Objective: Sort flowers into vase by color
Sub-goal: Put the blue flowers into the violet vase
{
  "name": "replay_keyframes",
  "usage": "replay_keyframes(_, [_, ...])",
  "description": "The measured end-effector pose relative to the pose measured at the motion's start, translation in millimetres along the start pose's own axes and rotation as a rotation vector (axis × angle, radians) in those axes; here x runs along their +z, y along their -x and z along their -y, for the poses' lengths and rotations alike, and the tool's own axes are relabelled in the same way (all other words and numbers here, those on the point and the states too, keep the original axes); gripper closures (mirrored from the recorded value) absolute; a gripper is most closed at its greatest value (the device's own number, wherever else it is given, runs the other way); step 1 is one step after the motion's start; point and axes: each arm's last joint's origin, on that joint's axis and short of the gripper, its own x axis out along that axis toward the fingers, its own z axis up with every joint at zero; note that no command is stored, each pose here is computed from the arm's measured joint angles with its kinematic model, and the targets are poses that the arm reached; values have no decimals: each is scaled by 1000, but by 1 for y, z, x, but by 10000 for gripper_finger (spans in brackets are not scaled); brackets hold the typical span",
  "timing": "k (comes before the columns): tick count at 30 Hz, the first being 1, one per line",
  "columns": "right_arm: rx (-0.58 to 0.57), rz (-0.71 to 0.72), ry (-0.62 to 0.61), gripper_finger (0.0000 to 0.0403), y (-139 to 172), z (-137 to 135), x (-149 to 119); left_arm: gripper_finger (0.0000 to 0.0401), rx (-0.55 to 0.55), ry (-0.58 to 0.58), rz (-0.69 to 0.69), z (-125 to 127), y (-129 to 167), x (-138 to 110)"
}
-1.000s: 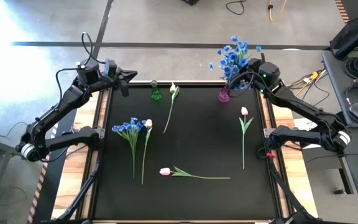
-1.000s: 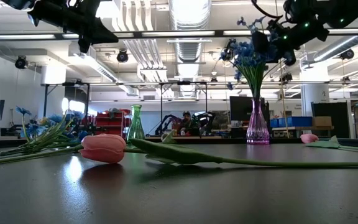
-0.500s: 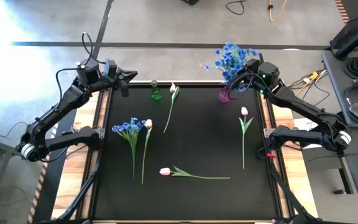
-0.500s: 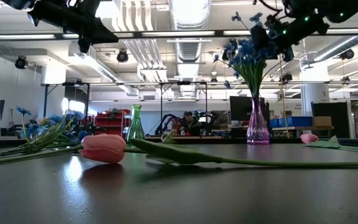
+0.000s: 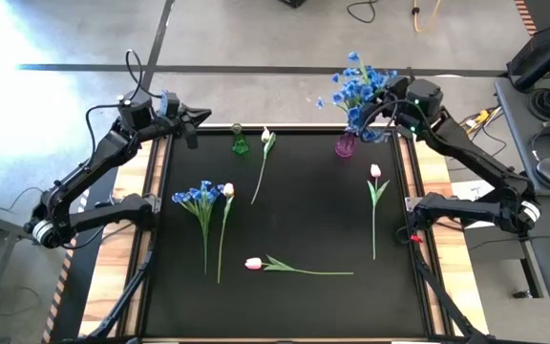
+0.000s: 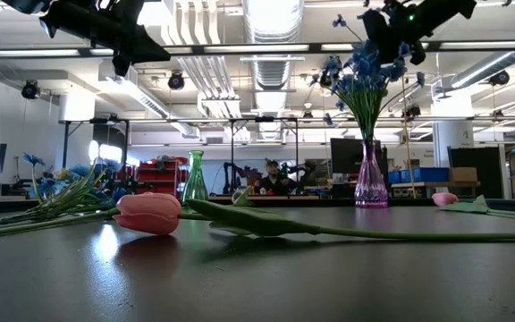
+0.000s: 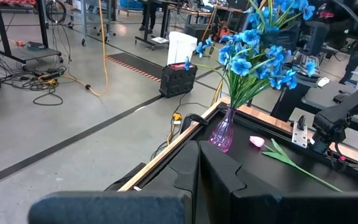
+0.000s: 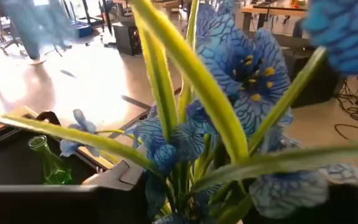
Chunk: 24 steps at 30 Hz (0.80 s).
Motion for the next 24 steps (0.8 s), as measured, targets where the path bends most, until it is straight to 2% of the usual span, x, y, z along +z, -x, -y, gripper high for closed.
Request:
replay_keyframes(3, [-4,-26,1,291,-2,0,-7,401,0,0,0,0,0,0])
replay_keyframes(7, [-48,-57,5,371,-5,2,-18,401,0,0,0,0,0,0])
replay_keyframes(9, [-57,-67,10,383,-6,2,-22,401,-1,0,0,0,0,0])
replay_keyframes(16, [-45,-88,-17,373,-12,1,-26,401,-21,0,-2,1,0,0])
replay_keyframes(19, [-30,-86,-18,340,-11,-3,-23,401,-21,0,-2,1,0,0])
replay_keyframes(24, [-29,-66,-63,261,-4,-4,-6,401,-21,0,-2,1,0,0])
